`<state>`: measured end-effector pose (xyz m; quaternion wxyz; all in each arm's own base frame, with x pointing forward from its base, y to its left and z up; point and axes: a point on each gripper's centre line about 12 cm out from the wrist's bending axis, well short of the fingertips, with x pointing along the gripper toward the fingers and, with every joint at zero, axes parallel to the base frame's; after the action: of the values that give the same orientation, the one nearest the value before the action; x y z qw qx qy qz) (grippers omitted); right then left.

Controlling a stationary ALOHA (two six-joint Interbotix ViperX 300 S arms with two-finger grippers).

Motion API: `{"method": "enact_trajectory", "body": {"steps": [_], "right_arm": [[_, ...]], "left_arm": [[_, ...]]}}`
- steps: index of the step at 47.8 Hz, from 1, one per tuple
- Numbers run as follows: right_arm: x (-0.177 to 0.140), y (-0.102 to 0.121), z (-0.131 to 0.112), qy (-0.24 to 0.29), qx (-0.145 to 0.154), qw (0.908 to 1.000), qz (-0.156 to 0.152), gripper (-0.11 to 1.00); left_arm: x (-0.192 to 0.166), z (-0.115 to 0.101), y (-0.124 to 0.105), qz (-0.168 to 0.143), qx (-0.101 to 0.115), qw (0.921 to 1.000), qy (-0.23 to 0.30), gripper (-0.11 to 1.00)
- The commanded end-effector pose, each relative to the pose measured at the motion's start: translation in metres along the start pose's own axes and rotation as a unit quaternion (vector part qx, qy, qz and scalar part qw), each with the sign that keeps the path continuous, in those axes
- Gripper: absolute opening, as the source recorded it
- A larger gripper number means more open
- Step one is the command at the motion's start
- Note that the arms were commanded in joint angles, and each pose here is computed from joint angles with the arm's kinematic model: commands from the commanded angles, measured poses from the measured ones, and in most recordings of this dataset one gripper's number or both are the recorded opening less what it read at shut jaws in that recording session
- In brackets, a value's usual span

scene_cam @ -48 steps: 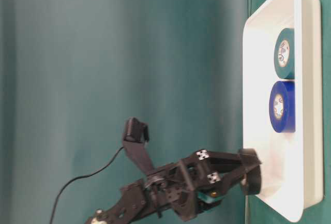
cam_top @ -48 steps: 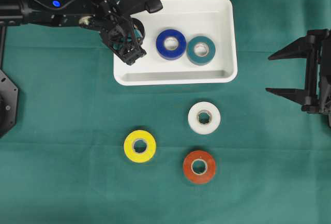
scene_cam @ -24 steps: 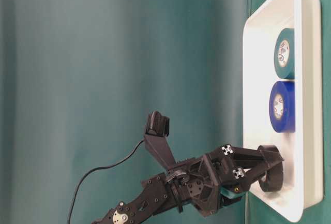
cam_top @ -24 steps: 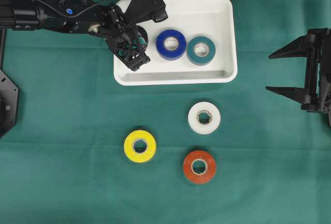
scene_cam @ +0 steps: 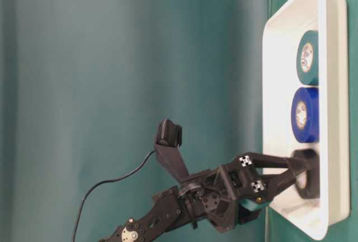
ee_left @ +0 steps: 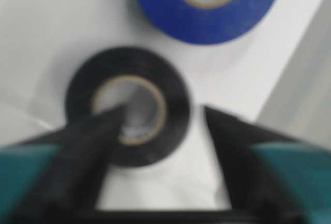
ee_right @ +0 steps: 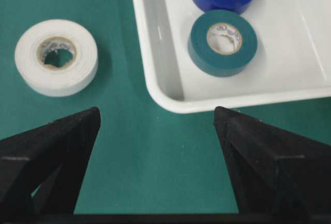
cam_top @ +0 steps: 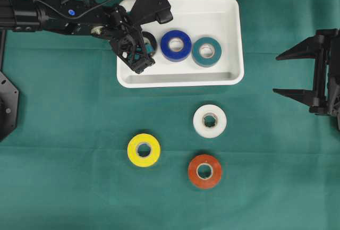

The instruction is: Pick up the tape from a random location and place it into the white case.

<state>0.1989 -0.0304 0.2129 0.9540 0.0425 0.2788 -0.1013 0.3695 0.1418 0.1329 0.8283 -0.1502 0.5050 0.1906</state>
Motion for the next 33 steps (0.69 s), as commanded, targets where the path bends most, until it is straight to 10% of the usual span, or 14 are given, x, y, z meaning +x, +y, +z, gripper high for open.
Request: {"method": "enact_trajectory", "body": {"steps": [1,6,33], "right_arm": [[-0.001,0.0,0.009,-0.01,0.0,1.0,0.0,0.87],[-0.001,0.0,0.009,-0.01,0.0,1.0,0.0,0.87],[-0.001,0.0,0.009,-0.01,0.001,1.0,0.001,0.87]], "left_arm": [[-0.008,0.009,-0.002,-0.003,0.001,0.9998,-0.018,0.8],[-0.008,0.009,-0.002,-0.003,0.001,0.9998,-0.017,0.98],[-0.048,0.027,-0.006,-0.007,0.003,0.9992,-0.04,0.96]]}}
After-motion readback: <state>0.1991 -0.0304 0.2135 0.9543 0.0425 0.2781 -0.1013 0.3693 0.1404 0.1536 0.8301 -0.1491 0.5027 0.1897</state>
